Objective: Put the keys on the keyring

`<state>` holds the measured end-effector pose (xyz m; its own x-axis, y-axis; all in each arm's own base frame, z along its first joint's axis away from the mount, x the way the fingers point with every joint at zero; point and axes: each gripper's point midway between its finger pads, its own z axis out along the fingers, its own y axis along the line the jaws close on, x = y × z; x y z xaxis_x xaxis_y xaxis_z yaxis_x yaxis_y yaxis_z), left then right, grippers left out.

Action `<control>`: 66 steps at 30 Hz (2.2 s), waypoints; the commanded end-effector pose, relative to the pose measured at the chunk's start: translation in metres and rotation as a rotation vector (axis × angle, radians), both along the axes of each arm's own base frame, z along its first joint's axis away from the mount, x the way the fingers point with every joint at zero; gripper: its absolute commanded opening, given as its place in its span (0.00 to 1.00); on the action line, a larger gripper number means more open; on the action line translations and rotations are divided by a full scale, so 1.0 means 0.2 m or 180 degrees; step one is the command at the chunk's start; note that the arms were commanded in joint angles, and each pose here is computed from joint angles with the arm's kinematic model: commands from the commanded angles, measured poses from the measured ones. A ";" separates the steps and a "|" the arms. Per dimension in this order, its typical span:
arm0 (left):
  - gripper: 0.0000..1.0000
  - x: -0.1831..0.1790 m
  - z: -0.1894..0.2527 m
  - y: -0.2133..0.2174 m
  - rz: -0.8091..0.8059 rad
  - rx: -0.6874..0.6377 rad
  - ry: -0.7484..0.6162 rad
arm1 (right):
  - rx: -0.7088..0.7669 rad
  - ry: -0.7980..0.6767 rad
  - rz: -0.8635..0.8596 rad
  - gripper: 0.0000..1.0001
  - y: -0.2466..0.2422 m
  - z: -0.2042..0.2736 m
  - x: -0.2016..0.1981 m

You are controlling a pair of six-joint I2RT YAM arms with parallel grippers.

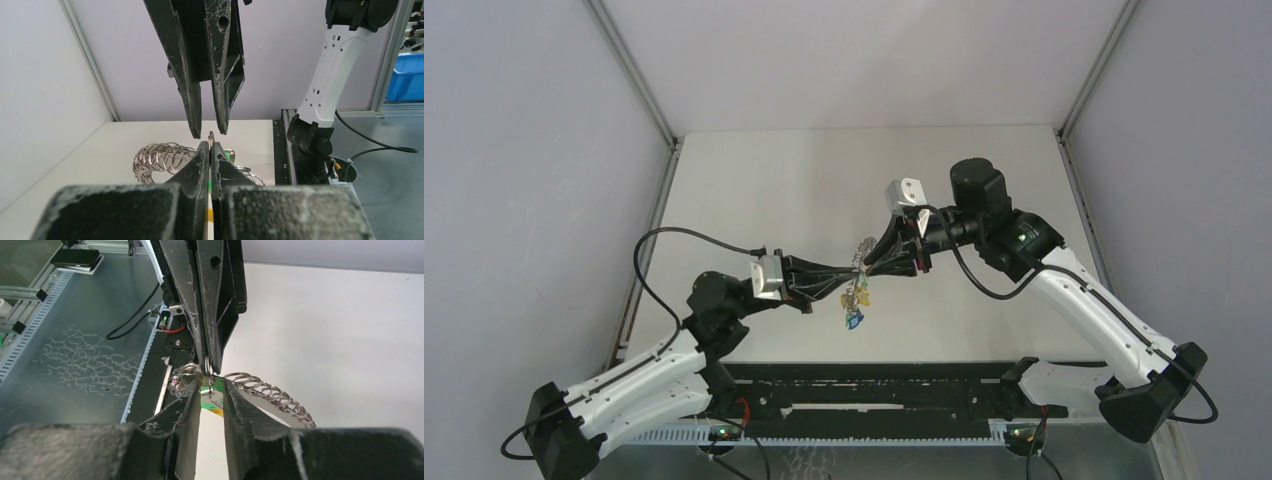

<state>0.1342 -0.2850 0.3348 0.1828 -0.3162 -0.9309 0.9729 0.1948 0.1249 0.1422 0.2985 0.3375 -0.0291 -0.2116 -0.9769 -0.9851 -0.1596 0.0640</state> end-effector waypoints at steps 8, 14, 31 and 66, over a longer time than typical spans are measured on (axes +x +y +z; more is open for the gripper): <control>0.00 -0.03 0.24 0.04 0.0001 -0.0318 -0.0283 | 0.0022 -0.0032 0.0154 0.17 0.01 0.00 -0.03; 0.00 -0.03 0.25 0.04 0.0012 -0.0328 -0.0290 | 0.0012 -0.0017 0.0158 0.00 0.02 0.00 -0.03; 0.00 -0.07 0.36 0.09 0.0017 -0.0616 -0.0486 | -0.0079 0.0262 0.0127 0.00 0.00 -0.04 -0.03; 0.00 -0.06 0.35 0.11 0.0068 -0.0664 -0.0446 | 0.0243 -0.0322 0.0004 0.25 -0.03 0.14 -0.03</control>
<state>0.1286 -0.2728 0.3681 0.2590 -0.4130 -0.8731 0.9566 0.2347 0.1727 0.1378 0.2918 0.3332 -0.0649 -0.2361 -0.9696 -0.9833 -0.1506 0.1025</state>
